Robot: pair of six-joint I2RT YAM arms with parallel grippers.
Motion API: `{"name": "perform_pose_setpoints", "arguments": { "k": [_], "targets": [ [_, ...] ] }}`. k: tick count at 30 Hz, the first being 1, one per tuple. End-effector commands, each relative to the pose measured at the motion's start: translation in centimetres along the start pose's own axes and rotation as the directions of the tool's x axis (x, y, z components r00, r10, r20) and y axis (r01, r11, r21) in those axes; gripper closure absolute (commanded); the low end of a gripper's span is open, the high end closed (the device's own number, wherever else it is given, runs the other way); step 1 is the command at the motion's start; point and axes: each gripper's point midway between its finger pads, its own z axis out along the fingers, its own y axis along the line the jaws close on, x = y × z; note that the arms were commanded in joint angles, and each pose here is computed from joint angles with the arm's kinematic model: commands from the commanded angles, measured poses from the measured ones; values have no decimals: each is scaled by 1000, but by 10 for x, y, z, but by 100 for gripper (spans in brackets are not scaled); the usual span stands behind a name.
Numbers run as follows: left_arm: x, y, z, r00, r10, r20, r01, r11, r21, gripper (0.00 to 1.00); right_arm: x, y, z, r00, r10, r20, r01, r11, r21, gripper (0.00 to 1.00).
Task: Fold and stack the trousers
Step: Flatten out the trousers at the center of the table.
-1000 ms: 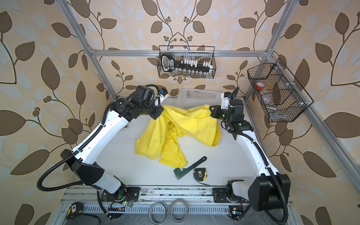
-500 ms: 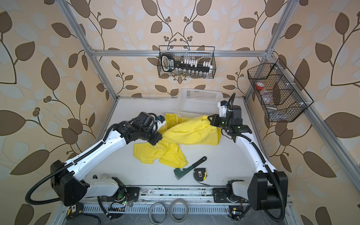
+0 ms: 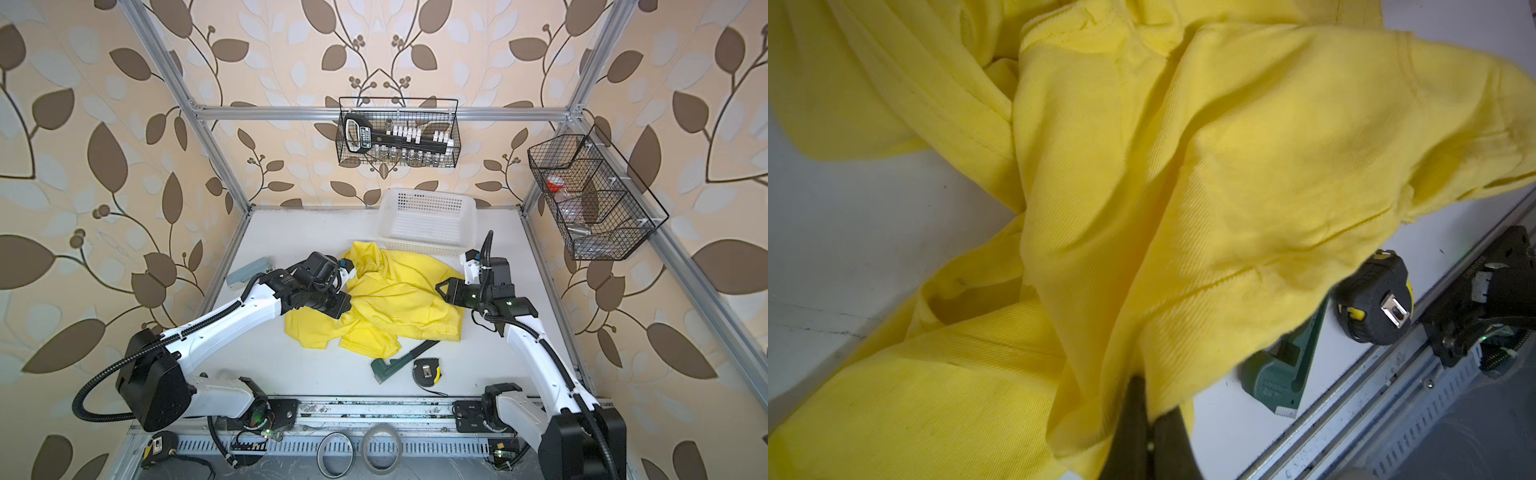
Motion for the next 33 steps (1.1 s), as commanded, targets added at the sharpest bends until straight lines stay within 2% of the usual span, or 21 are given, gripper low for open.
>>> {"name": "perform_pose_setpoints", "arguments": {
  "k": [1,4,6,7,8,13,17,20,22,25,27,30,33],
  "targets": [
    [-8,1,1,1000,-9,19,9,1000,-22,100,14,-16,-19,999,41,-6,-40,995,95,41],
    [-9,2,5,1000,-8,7,8,1000,-20,100,37,-20,-26,996,82,-18,-79,990,119,39],
    [-9,2,7,1000,-1,1,1,1000,-22,100,53,-32,-32,993,114,-5,-111,974,196,36],
    [-10,2,6,1000,2,-3,-2,1000,-27,100,58,-39,-37,991,136,19,-136,961,240,25],
    [-10,3,6,1000,6,-6,-6,1000,-30,100,64,-47,-42,986,161,41,-166,943,290,20],
    [-8,3,7,1000,8,-16,-9,999,-31,100,103,-61,-45,959,281,44,-279,898,339,20],
    [-3,5,7,1000,2,-17,-3,999,-33,100,126,-64,-36,967,254,10,-241,907,344,23],
    [1,5,11,999,-4,-33,3,1000,-30,100,140,-52,-16,965,259,-47,-236,931,279,23],
    [1,5,11,999,-6,-38,4,1000,-30,100,144,-48,-9,971,233,-60,-208,938,279,25],
    [1,5,10,999,-8,-33,7,1000,-28,100,146,-42,0,976,208,-71,-181,945,274,31],
    [2,4,10,999,-10,-39,9,1000,-26,100,150,-44,7,976,201,-83,-171,944,282,39],
    [6,4,11,999,-14,-52,13,1000,-22,100,148,-51,5,981,177,-80,-141,934,328,66],
    [9,3,10,998,-21,-52,21,1000,-11,100,127,-42,-6,989,147,-19,-134,940,313,84]
  ]
}}
